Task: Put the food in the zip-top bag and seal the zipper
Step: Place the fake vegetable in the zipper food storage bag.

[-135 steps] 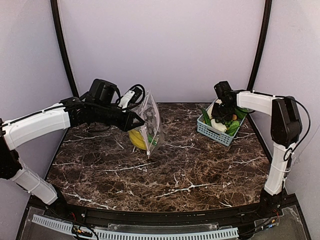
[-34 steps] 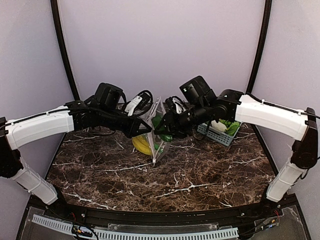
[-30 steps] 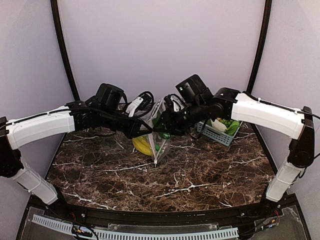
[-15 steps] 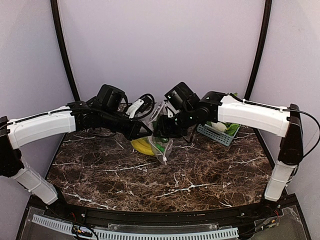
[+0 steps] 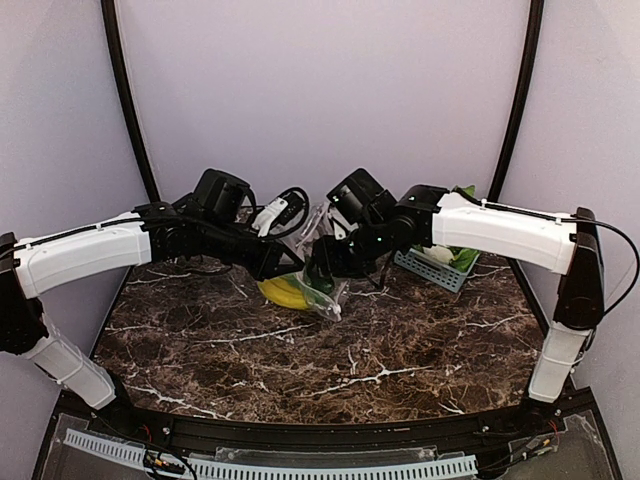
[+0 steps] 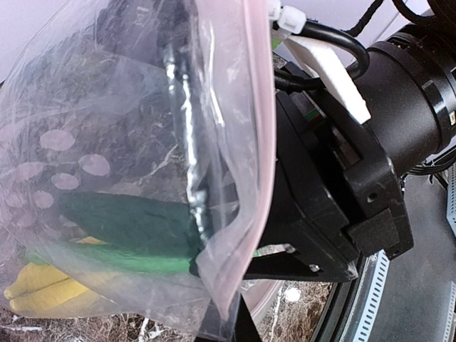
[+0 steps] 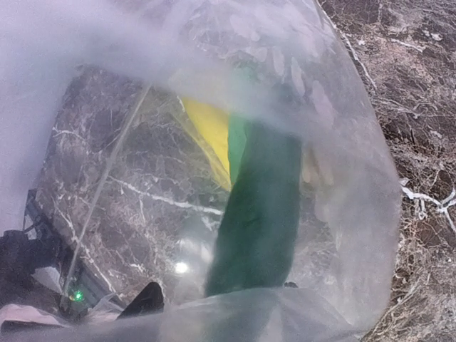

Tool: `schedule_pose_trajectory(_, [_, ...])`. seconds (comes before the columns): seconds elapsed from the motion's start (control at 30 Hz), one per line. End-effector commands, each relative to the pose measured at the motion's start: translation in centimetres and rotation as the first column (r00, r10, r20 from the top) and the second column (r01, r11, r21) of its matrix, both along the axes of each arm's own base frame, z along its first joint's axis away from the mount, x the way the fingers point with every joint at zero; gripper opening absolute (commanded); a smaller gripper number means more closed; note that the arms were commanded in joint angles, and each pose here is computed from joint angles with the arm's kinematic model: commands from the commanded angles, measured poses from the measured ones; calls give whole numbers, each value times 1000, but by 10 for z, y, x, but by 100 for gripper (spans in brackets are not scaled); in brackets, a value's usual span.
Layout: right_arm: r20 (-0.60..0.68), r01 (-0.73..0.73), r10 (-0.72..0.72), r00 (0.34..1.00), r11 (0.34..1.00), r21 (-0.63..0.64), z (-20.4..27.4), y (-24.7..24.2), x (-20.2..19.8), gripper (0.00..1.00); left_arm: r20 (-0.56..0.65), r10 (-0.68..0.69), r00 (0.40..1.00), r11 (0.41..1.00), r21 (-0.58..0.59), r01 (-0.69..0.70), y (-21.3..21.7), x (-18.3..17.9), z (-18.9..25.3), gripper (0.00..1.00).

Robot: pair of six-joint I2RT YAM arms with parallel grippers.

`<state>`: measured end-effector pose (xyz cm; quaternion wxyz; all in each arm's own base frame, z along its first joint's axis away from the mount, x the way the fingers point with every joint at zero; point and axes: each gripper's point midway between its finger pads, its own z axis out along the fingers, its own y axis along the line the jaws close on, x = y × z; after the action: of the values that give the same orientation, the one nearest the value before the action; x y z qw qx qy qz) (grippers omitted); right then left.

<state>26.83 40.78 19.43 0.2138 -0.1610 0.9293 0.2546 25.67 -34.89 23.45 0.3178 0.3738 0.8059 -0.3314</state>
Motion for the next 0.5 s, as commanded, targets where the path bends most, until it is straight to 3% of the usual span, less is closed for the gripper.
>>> schedule_pose_trajectory(0.0, [30, -16, 16, 999, 1000, -11, 5, 4, 0, 57, 33, -12, 999, 1000, -15, 13, 0, -2, 13, 1])
schedule_pose_trajectory(0.3, [38, -21, 21, 999, 1000, -7, 9, 3, -1, 60, 37, -2, 999, 1000, -7, 2, 1, -1, 12, 1])
schedule_pose_trajectory(0.47, [53, -51, 50, 997, 998, 25, 21, 4, -5, 61, 56, 101, 993, 994, 35, -103, 17, 18, 7, 1])
